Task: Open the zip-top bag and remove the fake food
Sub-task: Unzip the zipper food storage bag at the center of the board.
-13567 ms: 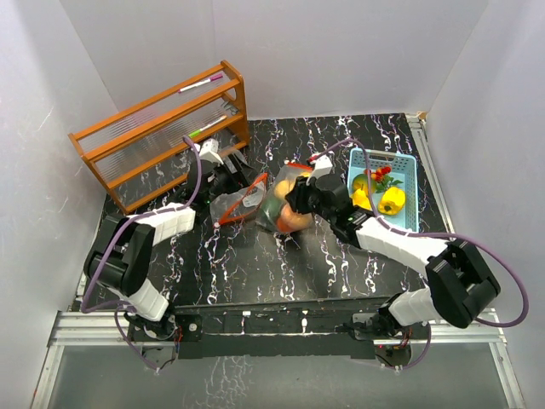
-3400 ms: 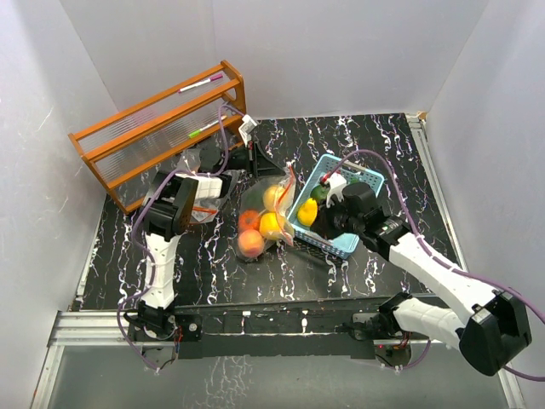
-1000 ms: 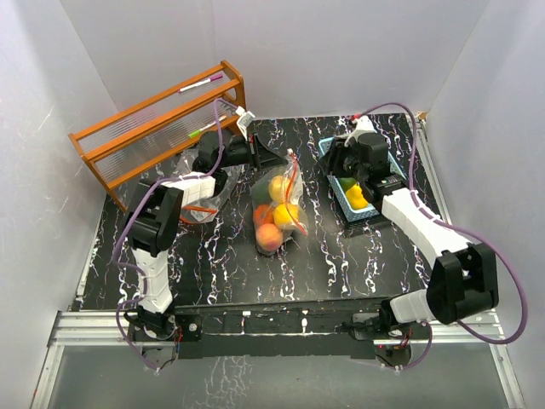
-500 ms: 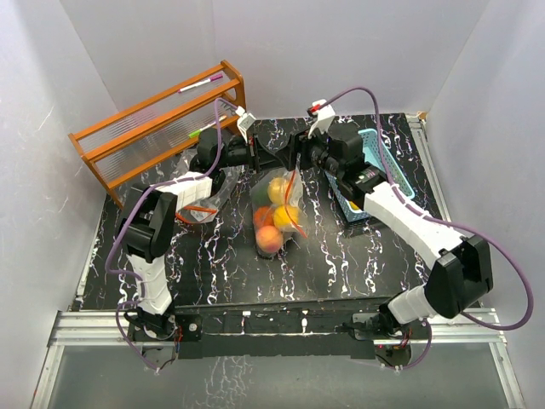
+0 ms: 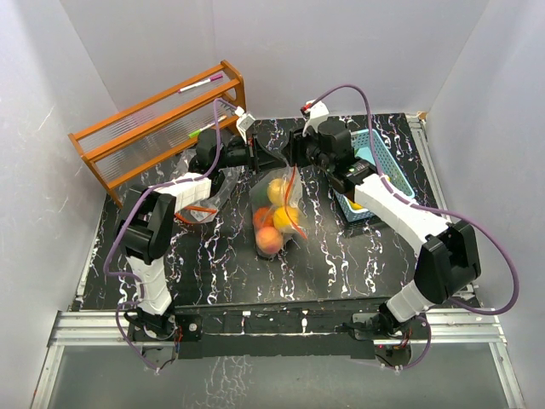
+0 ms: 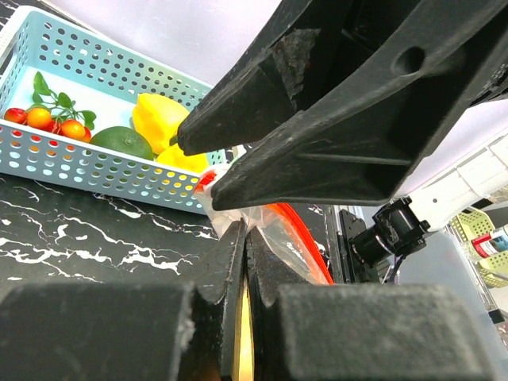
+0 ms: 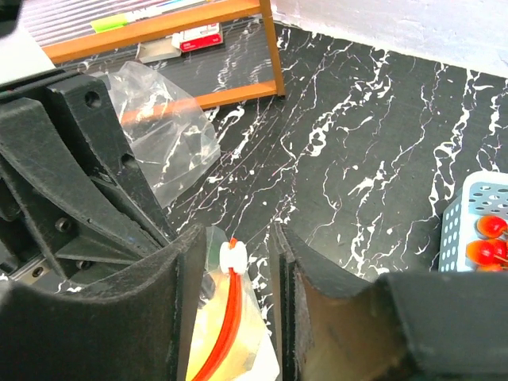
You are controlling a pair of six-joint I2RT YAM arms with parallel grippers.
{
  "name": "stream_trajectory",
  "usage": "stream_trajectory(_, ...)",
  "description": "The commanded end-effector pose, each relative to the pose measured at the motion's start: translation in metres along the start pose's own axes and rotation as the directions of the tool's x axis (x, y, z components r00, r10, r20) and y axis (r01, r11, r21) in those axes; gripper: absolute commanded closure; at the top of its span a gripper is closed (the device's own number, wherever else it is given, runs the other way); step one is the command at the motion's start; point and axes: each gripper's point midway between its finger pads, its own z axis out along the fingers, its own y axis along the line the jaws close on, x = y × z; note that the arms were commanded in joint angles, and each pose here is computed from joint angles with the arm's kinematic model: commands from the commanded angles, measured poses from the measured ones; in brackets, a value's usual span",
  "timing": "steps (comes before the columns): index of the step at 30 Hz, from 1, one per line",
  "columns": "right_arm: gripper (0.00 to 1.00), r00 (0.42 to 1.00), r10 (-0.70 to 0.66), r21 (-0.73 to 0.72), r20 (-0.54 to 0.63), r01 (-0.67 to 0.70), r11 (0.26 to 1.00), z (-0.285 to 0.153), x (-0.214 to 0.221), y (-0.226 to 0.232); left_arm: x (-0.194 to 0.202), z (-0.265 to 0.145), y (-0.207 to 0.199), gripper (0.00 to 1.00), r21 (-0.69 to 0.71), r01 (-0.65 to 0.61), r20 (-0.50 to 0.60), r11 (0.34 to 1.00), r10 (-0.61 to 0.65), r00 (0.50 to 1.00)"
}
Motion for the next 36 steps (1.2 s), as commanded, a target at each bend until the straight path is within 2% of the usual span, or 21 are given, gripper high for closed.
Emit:
stream_trajectory(1,0.62,0.997,-0.025,0.01,0.074,0.025,1.0,-0.002,-0.03,0.002,-0.027,-0.004,-0.029,1.0,0.043,-0.106,0.037,0.993,0.105,0.994)
stream_trajectory(6,0.66,0.998,-0.028,0.031,0.057,0.027,0.999,-0.001,-0.024,-0.002,-0.03,-0.004,-0.03,1.0,0.044,-0.11,0.048,0.993,0.108,0.993)
stream_trajectory(15,0.91,0.996,-0.023,0.045,0.091,0.019,0.999,-0.009,-0.034,-0.003,-0.026,-0.003,-0.025,1.0,0.04,-0.097,0.045,0.994,0.095,0.994)
stream_trajectory(18,0.93,0.994,-0.014,0.043,0.11,0.009,0.999,-0.014,-0.04,-0.002,-0.024,-0.004,-0.022,1.0,0.037,-0.091,0.042,0.995,0.09,0.995)
stream_trajectory(20,0.93,0.991,-0.006,0.019,0.13,0.004,1.0,-0.017,-0.046,0.003,-0.02,-0.003,-0.02,0.81,0.043,-0.084,0.034,0.996,0.083,0.996)
stream_trajectory(26,0.93,0.982,0.047,-0.153,0.185,-0.019,0.988,-0.032,-0.066,0.02,-0.021,-0.011,-0.022,0.48,0.105,-0.05,0.042,0.993,0.046,0.998)
stream_trajectory(29,0.92,0.976,0.064,-0.243,0.21,-0.011,0.97,-0.04,-0.078,0.03,-0.028,-0.02,-0.023,0.4,0.121,-0.059,0.074,0.991,0.051,0.996)
stream_trajectory(36,0.92,0.967,0.082,-0.326,0.241,0.001,0.945,-0.044,-0.105,0.041,-0.052,-0.036,-0.031,0.22,0.128,-0.122,0.121,0.984,0.107,0.987)
